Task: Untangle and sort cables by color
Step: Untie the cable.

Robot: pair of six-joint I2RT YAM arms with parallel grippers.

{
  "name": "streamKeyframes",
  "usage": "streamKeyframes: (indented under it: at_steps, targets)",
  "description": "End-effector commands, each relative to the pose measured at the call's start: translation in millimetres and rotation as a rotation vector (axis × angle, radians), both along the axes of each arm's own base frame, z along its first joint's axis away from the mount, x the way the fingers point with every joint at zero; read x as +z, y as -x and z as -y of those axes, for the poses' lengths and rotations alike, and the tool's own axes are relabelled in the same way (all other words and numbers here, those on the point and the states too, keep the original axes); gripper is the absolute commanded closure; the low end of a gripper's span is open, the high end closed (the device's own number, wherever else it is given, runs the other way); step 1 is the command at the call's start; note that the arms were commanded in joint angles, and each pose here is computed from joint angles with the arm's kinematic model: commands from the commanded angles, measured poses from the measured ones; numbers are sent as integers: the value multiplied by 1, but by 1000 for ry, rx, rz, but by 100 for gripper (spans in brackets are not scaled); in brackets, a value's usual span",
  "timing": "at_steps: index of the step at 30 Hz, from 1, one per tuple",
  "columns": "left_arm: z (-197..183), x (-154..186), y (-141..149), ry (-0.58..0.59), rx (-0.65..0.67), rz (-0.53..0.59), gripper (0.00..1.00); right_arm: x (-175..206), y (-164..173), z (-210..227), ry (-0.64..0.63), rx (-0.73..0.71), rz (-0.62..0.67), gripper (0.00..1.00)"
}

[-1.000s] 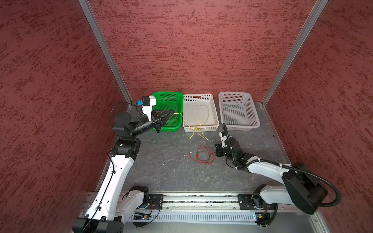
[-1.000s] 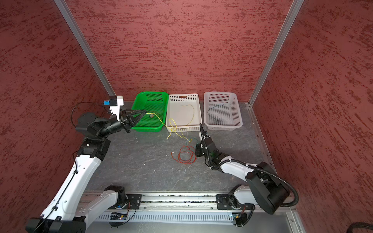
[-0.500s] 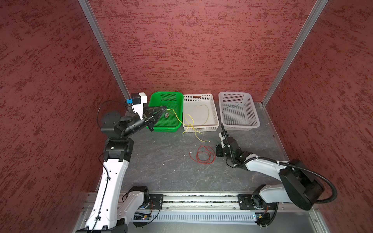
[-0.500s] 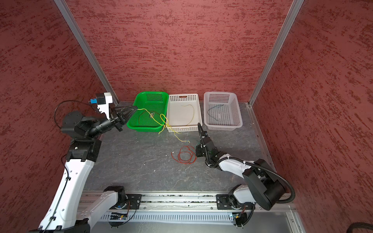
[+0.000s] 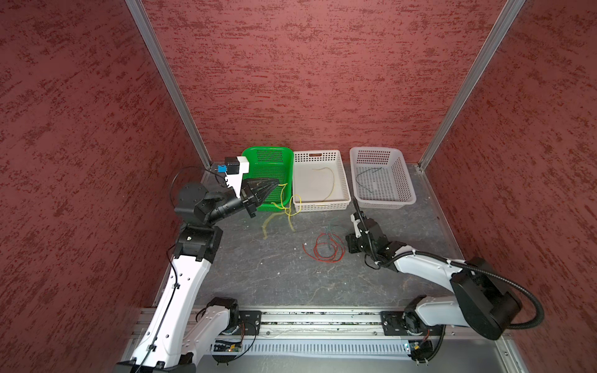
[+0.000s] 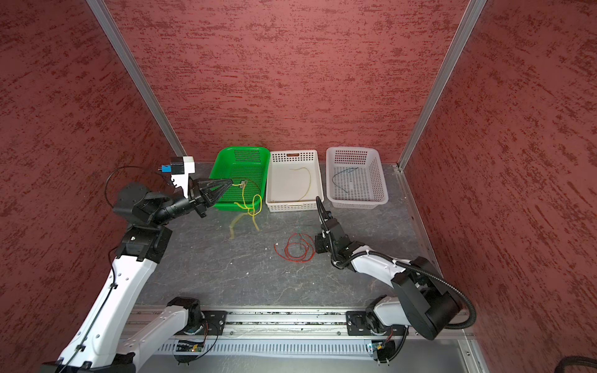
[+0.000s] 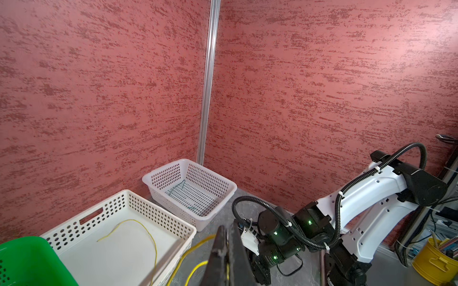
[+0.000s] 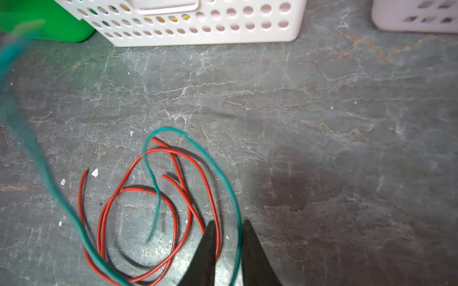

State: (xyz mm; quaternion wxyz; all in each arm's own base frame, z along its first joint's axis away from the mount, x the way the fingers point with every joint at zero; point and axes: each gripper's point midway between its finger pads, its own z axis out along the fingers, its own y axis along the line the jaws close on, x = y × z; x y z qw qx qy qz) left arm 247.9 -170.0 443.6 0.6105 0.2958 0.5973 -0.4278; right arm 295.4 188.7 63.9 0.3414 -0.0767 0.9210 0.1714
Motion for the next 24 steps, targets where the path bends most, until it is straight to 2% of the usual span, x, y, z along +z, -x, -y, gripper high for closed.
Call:
streamKeyframes:
  at_steps: [1, 5, 8, 11, 19, 24]
  targets:
    - [5, -4, 2, -11, -10, 15, 100, 15, -3, -6, 8, 45, 2, 70]
    - [13, -11, 4, -11, -39, 6, 100, 19, -2, -13, -3, 80, -14, 53]
    - [19, -20, 2, -5, -63, -10, 100, 28, -3, -18, -21, 102, 2, 47]
    - [27, -29, 0, 2, -92, -29, 100, 48, -6, -22, -35, 127, 50, 43]
    - [48, -46, 2, 1, -166, -52, 100, 110, -1, -42, -79, 308, 201, 39]
    - [60, -50, 5, 14, -218, -62, 100, 135, 8, -64, -193, 427, 282, 40]
